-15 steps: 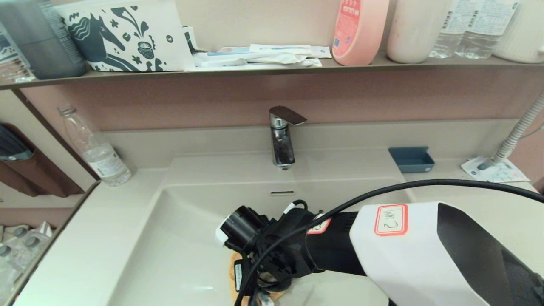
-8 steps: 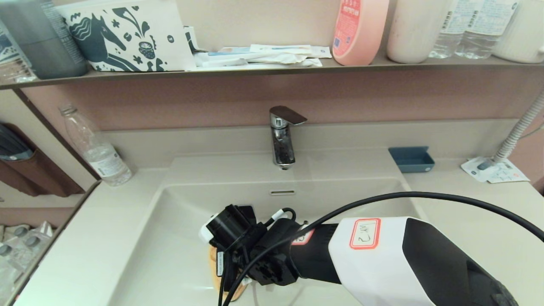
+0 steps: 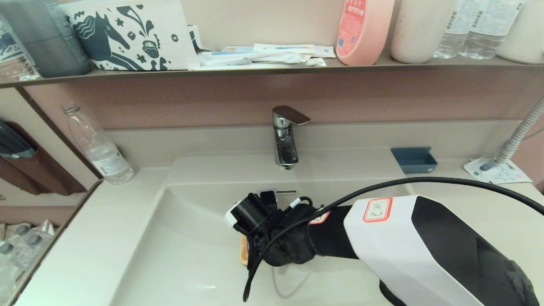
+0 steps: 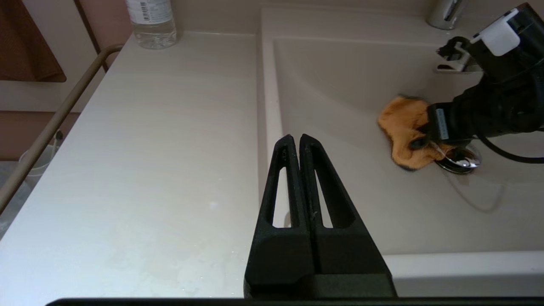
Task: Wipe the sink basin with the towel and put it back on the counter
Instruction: Wipe the sink
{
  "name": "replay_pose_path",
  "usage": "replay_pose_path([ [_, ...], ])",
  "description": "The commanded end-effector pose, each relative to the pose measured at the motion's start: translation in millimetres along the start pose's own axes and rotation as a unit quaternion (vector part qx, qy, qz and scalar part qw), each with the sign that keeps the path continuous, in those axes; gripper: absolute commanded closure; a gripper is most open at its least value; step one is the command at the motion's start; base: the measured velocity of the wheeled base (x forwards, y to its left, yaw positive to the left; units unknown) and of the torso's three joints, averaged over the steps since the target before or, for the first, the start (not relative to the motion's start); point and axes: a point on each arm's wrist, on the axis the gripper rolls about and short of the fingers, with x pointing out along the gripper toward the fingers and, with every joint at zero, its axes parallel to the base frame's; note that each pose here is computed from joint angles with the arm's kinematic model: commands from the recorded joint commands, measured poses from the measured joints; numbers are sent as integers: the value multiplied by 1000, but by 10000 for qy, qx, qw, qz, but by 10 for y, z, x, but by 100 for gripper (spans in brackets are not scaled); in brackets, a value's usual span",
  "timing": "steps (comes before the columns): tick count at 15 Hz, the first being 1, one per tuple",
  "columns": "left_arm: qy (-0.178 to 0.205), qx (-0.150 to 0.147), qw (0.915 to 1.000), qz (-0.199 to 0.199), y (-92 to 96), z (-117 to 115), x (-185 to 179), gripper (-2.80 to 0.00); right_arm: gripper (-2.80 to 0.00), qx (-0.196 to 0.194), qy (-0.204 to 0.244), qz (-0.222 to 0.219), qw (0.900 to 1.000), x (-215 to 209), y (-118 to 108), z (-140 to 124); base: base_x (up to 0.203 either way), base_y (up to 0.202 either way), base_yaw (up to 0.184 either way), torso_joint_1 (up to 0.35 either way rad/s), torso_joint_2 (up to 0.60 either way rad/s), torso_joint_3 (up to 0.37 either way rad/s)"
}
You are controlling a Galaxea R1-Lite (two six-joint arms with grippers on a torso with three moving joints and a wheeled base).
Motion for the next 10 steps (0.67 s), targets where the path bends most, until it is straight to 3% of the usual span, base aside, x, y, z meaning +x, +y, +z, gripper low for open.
replay_pose_path([
  [1, -3, -3, 10000, 2, 0, 1, 0, 0, 0, -77, 153, -389, 9991, -42, -173, 12, 0, 0, 0, 0, 0, 0],
  [7, 0, -3, 10000, 5, 0, 1, 1, 0, 0, -173, 652, -1102, 9916, -124, -735, -100, 0, 0, 0, 0, 0, 0],
  [10, 0, -3, 10000, -1, 0, 1, 1, 0, 0, -183, 782, -1254, 9889, -272, -947, -143, 0, 0, 0, 0, 0, 0],
])
